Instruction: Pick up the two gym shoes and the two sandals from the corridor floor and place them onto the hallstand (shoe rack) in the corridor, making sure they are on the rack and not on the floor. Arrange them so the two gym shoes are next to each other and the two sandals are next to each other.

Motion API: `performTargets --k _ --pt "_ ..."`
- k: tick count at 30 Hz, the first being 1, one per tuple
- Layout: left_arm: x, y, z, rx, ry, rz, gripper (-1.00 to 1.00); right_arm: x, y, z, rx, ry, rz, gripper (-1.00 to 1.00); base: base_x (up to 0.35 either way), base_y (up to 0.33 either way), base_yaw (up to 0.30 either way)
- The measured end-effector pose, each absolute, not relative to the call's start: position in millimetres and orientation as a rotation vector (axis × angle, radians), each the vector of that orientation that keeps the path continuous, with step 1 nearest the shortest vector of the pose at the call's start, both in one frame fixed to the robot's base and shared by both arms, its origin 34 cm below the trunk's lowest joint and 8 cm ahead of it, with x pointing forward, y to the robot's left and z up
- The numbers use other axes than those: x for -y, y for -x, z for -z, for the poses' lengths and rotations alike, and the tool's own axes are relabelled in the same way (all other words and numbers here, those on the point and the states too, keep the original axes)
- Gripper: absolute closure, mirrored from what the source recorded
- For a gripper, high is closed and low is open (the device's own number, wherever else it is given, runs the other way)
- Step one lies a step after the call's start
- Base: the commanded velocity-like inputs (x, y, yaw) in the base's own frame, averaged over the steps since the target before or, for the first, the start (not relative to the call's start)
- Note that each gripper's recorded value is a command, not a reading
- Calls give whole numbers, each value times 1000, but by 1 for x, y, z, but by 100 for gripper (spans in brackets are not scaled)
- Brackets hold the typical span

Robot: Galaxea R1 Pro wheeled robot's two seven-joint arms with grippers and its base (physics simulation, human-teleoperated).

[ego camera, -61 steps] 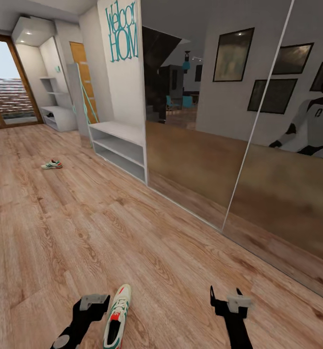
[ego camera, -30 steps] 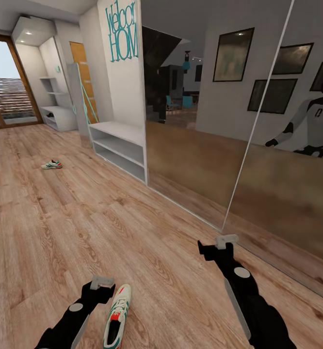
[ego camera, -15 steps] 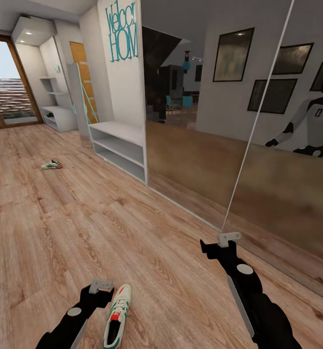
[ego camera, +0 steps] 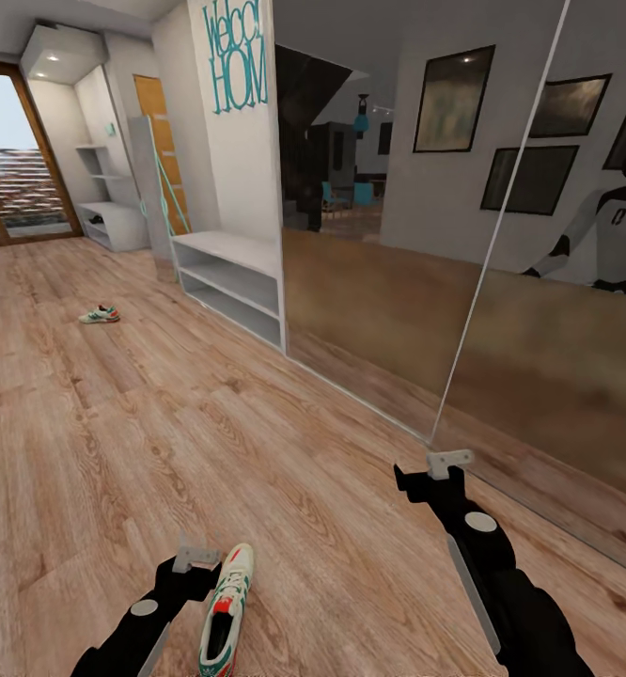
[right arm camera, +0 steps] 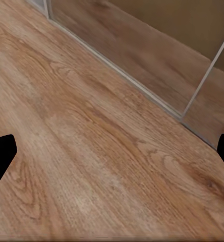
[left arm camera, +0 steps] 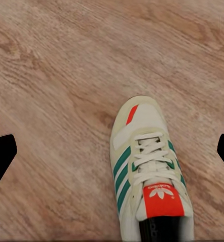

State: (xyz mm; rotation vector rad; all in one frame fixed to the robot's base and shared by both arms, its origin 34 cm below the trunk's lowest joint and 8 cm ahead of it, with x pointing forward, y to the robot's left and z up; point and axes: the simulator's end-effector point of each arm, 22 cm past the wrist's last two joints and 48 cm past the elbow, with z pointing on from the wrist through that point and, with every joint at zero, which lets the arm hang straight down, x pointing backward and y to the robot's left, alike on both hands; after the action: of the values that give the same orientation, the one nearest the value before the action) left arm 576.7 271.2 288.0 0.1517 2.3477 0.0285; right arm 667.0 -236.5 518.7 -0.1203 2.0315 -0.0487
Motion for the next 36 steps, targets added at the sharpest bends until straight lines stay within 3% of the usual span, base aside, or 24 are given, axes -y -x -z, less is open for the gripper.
performTargets --k 36 --pt "-260 -541 -215 -2439 -129 6 -100 237 -656 -430 -2156 126 45 -100 -1 -2 0"
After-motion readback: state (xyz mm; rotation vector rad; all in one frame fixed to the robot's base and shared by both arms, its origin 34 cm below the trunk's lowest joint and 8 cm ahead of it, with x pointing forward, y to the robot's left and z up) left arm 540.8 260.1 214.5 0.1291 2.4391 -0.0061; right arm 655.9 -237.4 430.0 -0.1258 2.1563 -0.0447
